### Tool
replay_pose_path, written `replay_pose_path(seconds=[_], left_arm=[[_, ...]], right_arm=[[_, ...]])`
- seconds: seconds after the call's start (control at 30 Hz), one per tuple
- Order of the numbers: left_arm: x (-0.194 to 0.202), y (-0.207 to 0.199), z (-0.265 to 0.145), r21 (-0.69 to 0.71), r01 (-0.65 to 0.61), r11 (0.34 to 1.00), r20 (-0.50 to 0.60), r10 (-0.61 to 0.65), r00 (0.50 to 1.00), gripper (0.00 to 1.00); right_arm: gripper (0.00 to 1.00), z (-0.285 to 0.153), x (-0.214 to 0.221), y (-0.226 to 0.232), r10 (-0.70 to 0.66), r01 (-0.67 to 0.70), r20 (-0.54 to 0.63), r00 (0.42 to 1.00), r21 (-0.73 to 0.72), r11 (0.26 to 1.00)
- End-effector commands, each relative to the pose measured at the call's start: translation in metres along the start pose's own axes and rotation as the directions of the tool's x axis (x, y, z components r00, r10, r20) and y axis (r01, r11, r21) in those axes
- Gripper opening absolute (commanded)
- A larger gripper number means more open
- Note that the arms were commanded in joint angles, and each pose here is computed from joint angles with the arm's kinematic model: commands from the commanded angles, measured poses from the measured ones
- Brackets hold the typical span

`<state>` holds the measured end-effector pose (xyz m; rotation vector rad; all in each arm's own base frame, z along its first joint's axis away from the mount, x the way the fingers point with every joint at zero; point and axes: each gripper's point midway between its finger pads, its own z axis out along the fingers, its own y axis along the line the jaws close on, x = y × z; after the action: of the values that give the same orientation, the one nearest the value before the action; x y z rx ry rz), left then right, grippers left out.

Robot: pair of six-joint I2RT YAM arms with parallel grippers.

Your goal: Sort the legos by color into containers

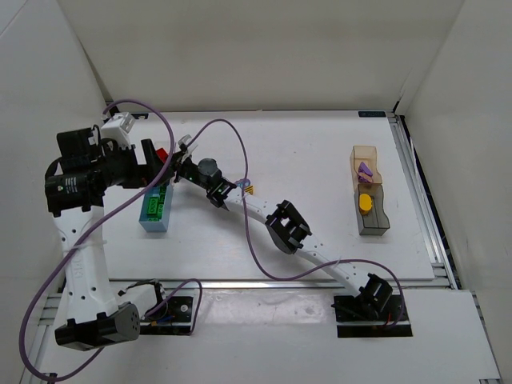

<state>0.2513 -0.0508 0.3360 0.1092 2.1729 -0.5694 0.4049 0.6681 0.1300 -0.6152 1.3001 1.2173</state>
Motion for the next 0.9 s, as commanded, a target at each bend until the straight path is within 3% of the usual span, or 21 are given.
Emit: replay_pose_path(seconds=[0.0,0.17,0.3,0.5,0.7,0.87], left_arm=[[-0.002,-0.005,-0.002,0.026,-0.006,1.000,0.016,0.006,1.000,0.99],[0.002,-0.009,-0.004,0.041,-0.013,0.999,0.023,0.012,1.000,0.99],[-0.003,-0.012,-0.006,0.047,-0.025,0.999,0.047,0.023,0.999,1.00],[-0.011,-0.015,-0.007,0.058,-0.030,0.998,0.090,0.024,0.996,1.00],[-0.018,-0.018,-0.002,0.091,-0.026,0.996,0.123,0.015,0.992,0.99],[-0.032,-0.015,0.006,0.105,-0.032,0.994,0.149,0.017,0.989,0.99]], right_arm=[[0.91,0.005,-0.023,0.009,-0.030,0.031,0.075,0.997,-0.018,0.999],[0.91,0.007,-0.037,0.011,-0.053,0.056,0.097,0.994,-0.023,0.998],[0.91,0.010,-0.072,0.012,-0.089,0.093,0.126,0.988,-0.025,0.995],[0.90,-0.003,-0.112,-0.031,-0.145,0.146,0.119,0.982,0.003,0.989],[0.88,-0.028,-0.209,-0.089,-0.234,0.227,0.098,0.967,0.075,0.971],[0.99,-0.062,-0.282,-0.113,-0.263,0.267,-0.046,0.964,0.118,0.957]])
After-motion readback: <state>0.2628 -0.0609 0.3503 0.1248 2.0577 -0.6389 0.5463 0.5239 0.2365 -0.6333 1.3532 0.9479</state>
